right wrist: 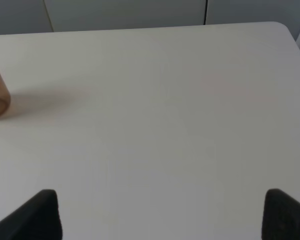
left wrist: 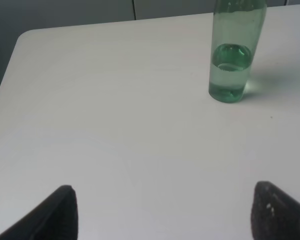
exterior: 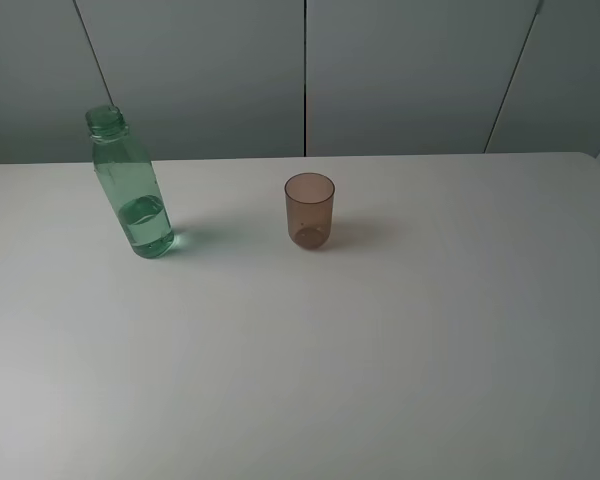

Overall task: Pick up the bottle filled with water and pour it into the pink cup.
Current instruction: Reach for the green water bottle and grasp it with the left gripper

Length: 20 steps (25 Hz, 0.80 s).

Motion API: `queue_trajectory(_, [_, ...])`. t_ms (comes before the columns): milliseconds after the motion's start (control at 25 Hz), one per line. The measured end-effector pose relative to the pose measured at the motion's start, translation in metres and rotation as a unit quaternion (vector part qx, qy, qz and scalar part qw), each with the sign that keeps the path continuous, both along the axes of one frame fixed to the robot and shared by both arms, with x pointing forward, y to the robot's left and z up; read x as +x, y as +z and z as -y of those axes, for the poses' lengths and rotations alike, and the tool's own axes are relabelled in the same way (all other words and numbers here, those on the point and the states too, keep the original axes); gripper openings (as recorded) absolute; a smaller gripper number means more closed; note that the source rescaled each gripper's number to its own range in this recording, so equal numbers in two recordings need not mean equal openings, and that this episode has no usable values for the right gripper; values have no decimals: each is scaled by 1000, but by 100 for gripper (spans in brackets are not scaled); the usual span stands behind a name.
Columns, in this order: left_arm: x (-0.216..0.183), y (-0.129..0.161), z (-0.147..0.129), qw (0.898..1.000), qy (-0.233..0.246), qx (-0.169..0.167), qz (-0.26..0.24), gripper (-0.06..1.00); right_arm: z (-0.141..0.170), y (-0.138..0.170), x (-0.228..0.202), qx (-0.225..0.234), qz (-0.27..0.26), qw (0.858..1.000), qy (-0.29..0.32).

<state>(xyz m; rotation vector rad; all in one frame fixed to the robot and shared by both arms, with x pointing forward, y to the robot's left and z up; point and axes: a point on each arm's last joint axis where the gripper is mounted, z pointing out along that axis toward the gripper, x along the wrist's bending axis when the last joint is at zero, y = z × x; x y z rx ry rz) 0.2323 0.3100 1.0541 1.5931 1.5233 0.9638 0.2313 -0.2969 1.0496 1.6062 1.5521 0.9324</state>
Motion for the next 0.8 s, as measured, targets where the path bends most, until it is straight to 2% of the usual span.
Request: queue_trajectory(800, [0,0,0,1000,-1,-1,0,58,0,0,0,0,0,1000,0])
